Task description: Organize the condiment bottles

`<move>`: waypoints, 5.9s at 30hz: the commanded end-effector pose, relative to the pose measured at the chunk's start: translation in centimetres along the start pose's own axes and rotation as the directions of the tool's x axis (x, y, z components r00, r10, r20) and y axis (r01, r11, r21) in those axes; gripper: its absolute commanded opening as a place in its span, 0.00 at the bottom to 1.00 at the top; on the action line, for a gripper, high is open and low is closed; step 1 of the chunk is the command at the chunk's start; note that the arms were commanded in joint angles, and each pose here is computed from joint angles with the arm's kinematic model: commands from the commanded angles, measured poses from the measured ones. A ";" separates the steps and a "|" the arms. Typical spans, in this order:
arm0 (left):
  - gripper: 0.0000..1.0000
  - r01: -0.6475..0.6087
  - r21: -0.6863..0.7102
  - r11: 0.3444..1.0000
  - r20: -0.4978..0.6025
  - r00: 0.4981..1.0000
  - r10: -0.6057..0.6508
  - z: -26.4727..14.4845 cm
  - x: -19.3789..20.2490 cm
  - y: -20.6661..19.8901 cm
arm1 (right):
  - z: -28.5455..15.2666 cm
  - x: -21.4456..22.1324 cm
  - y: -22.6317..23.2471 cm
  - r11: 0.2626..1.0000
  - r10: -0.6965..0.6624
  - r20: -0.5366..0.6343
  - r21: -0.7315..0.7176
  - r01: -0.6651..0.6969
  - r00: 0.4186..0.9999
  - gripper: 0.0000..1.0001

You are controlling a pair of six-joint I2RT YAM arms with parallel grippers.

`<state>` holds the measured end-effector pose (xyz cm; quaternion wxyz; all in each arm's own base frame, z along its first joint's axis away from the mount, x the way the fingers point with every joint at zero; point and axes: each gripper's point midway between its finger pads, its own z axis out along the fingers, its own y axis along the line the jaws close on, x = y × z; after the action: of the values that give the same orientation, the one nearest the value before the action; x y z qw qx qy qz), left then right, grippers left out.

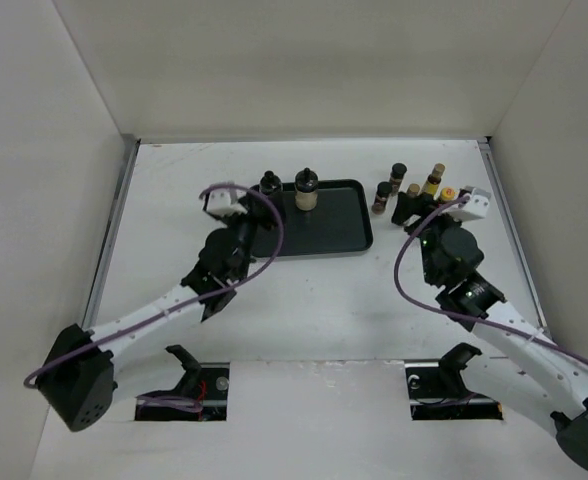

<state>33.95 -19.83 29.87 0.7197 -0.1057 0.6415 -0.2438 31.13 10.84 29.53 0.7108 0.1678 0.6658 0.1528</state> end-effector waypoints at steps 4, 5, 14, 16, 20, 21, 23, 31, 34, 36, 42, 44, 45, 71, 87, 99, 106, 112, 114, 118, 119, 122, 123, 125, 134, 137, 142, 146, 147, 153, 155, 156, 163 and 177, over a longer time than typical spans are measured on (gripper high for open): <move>0.90 0.116 -0.196 0.974 -0.038 0.991 -0.126 -6.4 4.4 9.2 | 2.5 -5.1 -9.0 0.907 -0.232 0.023 0.368 0.207 0.973 0.93; 0.92 0.131 -0.219 0.967 -0.025 0.990 -0.140 -7.2 4.6 10.5 | 2.9 -5.1 -9.7 0.897 -0.237 0.006 0.386 0.217 0.971 0.95; 1.00 0.177 -0.300 0.938 0.048 0.984 -0.170 -9.8 5.5 15.3 | 7.5 -2.8 -13.9 0.885 -0.178 -0.142 0.410 0.221 0.974 0.94; 1.00 0.185 -0.306 0.934 0.067 0.983 -0.172 -10.0 5.3 15.4 | 8.2 -2.0 -14.5 0.885 -0.166 -0.167 0.410 0.221 0.972 0.93; 1.00 0.163 -0.400 0.902 0.103 0.986 -0.133 -10.7 5.4 17.5 | 9.6 -0.7 -15.1 0.882 -0.162 -0.207 0.408 0.236 0.965 0.92; 1.00 0.158 -0.408 0.899 0.102 0.987 -0.127 -10.7 5.6 17.7 | 10.0 -0.4 -15.3 0.879 -0.162 -0.215 0.412 0.239 0.963 0.91; 1.00 0.148 -0.424 0.893 0.099 0.988 -0.117 -10.7 5.7 17.9 | 10.7 0.2 -15.4 0.879 -0.164 -0.230 0.407 0.247 0.959 0.88; 1.00 0.147 -0.432 0.890 0.098 0.988 -0.116 -10.6 6.1 18.1 | 11.8 3.1 -16.3 0.866 -0.166 -0.288 0.416 0.279 0.943 0.70; 1.00 0.152 -0.417 0.896 0.094 0.988 -0.124 -10.4 6.1 17.8 | 11.7 3.3 -16.9 0.853 -0.170 -0.275 0.439 0.281 0.946 0.50; 1.00 0.148 -0.417 0.897 0.088 0.989 -0.122 -10.4 6.3 17.8 | 10.9 2.2 -17.1 0.833 -0.188 -0.233 0.477 0.280 0.954 0.36; 1.00 0.152 -0.404 0.902 0.082 0.988 -0.130 -10.3 6.5 17.5 | 7.0 -2.8 -14.8 0.812 -0.257 -0.086 0.521 0.264 0.962 0.29; 1.00 0.154 -0.400 0.903 0.080 0.988 -0.133 -10.2 6.6 17.4 | 5.4 -4.8 -13.6 0.818 -0.270 -0.032 0.520 0.247 0.962 0.29; 1.00 0.149 -0.401 0.904 0.074 0.989 -0.130 -10.2 6.8 17.4 | 4.6 -5.7 -13.0 0.823 -0.273 -0.010 0.516 0.238 0.962 0.29; 1.00 0.160 -0.353 0.922 0.052 0.987 -0.151 -9.7 7.0 16.5 | 15.3 -3.8 12.8 0.959 -0.276 0.068 -0.042 0.279 0.959 0.30; 1.00 0.135 -0.366 0.921 0.019 0.990 -0.137 -9.4 7.9 16.7 | 22.8 5.4 11.2 0.944 -0.330 -0.030 -0.008 0.330 0.943 0.30; 1.00 0.127 -0.362 0.923 0.002 0.991 -0.136 -9.1 8.4 16.5 | 24.1 7.2 9.3 0.951 -0.308 -0.032 0.015 0.309 0.951 0.31; 1.00 0.120 -0.364 0.924 -0.009 0.991 -0.132 -9.0 8.7 16.6 | 24.5 9.0 8.3 0.955 -0.296 -0.040 0.023 0.297 0.954 0.31; 1.00 0.116 -0.362 0.925 -0.018 0.991 -0.131 -8.8 9.0 16.5 | 24.2 10.5 7.6 0.955 -0.294 -0.068 0.026 0.296 0.953 0.32; 1.00 0.116 -0.358 0.927 -0.022 0.991 -0.133 -8.7 9.1 16.4 | 24.1 11.1 7.3 0.955 -0.293 -0.079 0.026 0.295 0.953 0.34; 1.00 0.118 -0.351 0.929 -0.022 0.991 -0.135 -8.7 9.0 16.3 | 23.7 11.3 7.4 0.956 -0.292 -0.081 0.017 0.294 0.953 0.51; 1.00 0.119 -0.349 0.930 -0.021 0.991 -0.135 -8.7 8.9 16.2 | 23.6 11.0 7.5 0.957 -0.289 -0.077 0.014 0.291 0.954 0.60; 1.00 0.119 -0.330 0.937 -0.026 0.991 -0.135 -8.5 8.7 15.6 | 22.8 8.8 8.6 0.963 -0.268 -0.049 -0.010 0.268 0.962 0.77; 1.00 0.119 -0.323 0.939 -0.027 0.991 -0.135 -8.4 8.6 15.3 | 22.5 8.1 9.0 0.965 -0.262 -0.042 -0.019 0.261 0.964 0.80; 1.00 0.096 -0.301 0.949 -0.046 0.992 -0.115 -8.0 8.7 14.6 | 21.3 5.9 10.2 0.970 -0.240 -0.015 -0.045 0.239 0.971 0.85; 1.00 -0.001 -0.081 0.997 -0.108 0.994 -0.008 -6.4 7.7 6.3 | 10.7 -1.2 4.5 0.992 -0.115 0.060 0.054 0.112 0.992 0.45; 1.00 0.001 0.024 1.000 -0.133 0.991 0.002 -5.7 7.7 2.0 | 5.9 -1.4 -3.0 0.979 -0.021 0.103 0.203 0.000 0.994 0.18; 0.63 0.007 0.149 0.989 -0.205 0.979 0.024 -3.1 9.5 -4.3 | -0.4 3.4 -11.3 0.931 0.119 0.060 0.339 -0.133 0.991 0.10; 0.46 0.005 0.236 0.972 -0.297 0.953 0.067 -0.1 12.0 -9.4 | -3.5 9.9 -14.0 0.899 0.267 -0.045 0.371 -0.232 0.963 0.24; 0.47 0.002 0.253 0.967 -0.319 0.944 0.082 0.6 12.8 -10.7 | -4.0 11.0 -14.5 0.890 0.298 -0.053 0.376 -0.257 0.953 0.32; 0.67 -0.034 0.337 0.941 -0.400 0.900 0.175 4.7 16.2 -16.8 | -5.6 13.5 -15.1 0.882 0.368 -0.098 0.351 -0.314 0.925 0.56; 0.70 -0.065 0.358 0.932 -0.407 0.887 0.218 6.2 17.4 -18.2 | -6.0 14.0 -14.9 0.879 0.393 -0.113 0.338 -0.337 0.912 0.56; 0.70 -0.081 0.365 0.927 -0.414 0.878 0.240 6.7 18.0 -18.7 | -6.1 14.0 -14.6 0.879 0.400 -0.117 0.328 -0.345 0.909 0.56; 0.71 -0.135 0.413 0.901 -0.411 0.855 0.317 9.4 21.2 -21.3 | -6.3 14.5 -13.2 0.894 0.403 -0.144 0.272 -0.355 0.904 0.57; 0.71 -0.159 0.452 0.878 -0.371 0.861 0.348 12.1 25.9 -24.1 | -6.3 14.7 -11.7 0.916 0.378 -0.168 0.208 -0.342 0.910 0.57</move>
<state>41.26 -54.06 16.66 0.5537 0.1981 0.7597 -0.2777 25.40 6.53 9.49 0.5648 0.3396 0.7201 0.2170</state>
